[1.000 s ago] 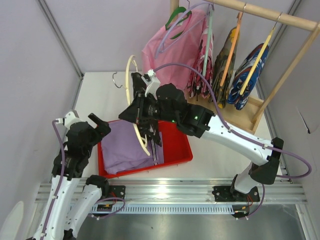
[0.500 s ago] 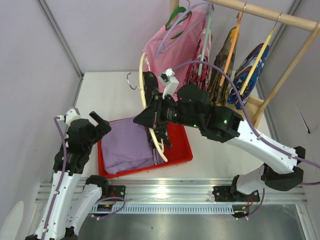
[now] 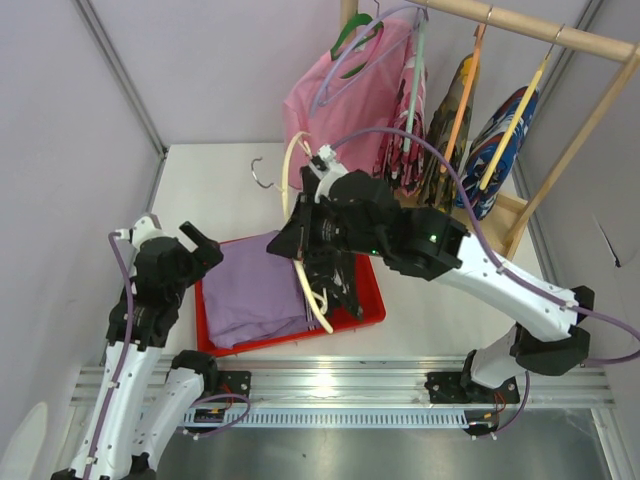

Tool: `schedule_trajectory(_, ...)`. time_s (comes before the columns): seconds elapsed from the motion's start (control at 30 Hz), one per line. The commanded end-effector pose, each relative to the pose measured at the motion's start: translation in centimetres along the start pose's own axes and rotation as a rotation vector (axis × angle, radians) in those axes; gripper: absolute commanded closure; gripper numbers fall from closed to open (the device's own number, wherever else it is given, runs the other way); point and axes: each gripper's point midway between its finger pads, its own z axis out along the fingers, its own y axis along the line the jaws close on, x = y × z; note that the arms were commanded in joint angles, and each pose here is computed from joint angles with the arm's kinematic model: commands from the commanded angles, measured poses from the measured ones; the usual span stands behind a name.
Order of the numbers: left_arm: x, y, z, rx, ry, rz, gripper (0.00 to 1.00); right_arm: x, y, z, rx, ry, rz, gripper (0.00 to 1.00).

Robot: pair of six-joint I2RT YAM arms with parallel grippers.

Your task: Remove the trousers from the hanger

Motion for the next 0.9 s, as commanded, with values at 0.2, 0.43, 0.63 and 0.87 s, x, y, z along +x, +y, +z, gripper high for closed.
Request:
schedule_trajectory(0.2, -0.3, 0.3, 0.2, 0.004, -0.014, 0.004, 0.01, 0.3, 4.2, 4.9, -0.203, 0.007, 0.042, 1.00)
schedule_trajectory(0.43, 0.1, 2.2, 0.5, -0.051, -0.017, -0.026, 0.01, 1.5, 4.5, 9.4, -0.214, 0.058, 0.057, 1.00)
schedule_trajectory(0.63, 0.1, 3.6, 0.9, -0.103, -0.010, -0.051, 0.01, 3.2, 3.8, 12.9, -0.269, 0.080, 0.105, 1.00)
schedule_trajectory(0.87, -0.3, 4.3, 0.8, -0.139, -0.018, -0.059, 0.01, 5.2, 3.2, 15.4, -0.382, 0.096, 0.147, 1.00)
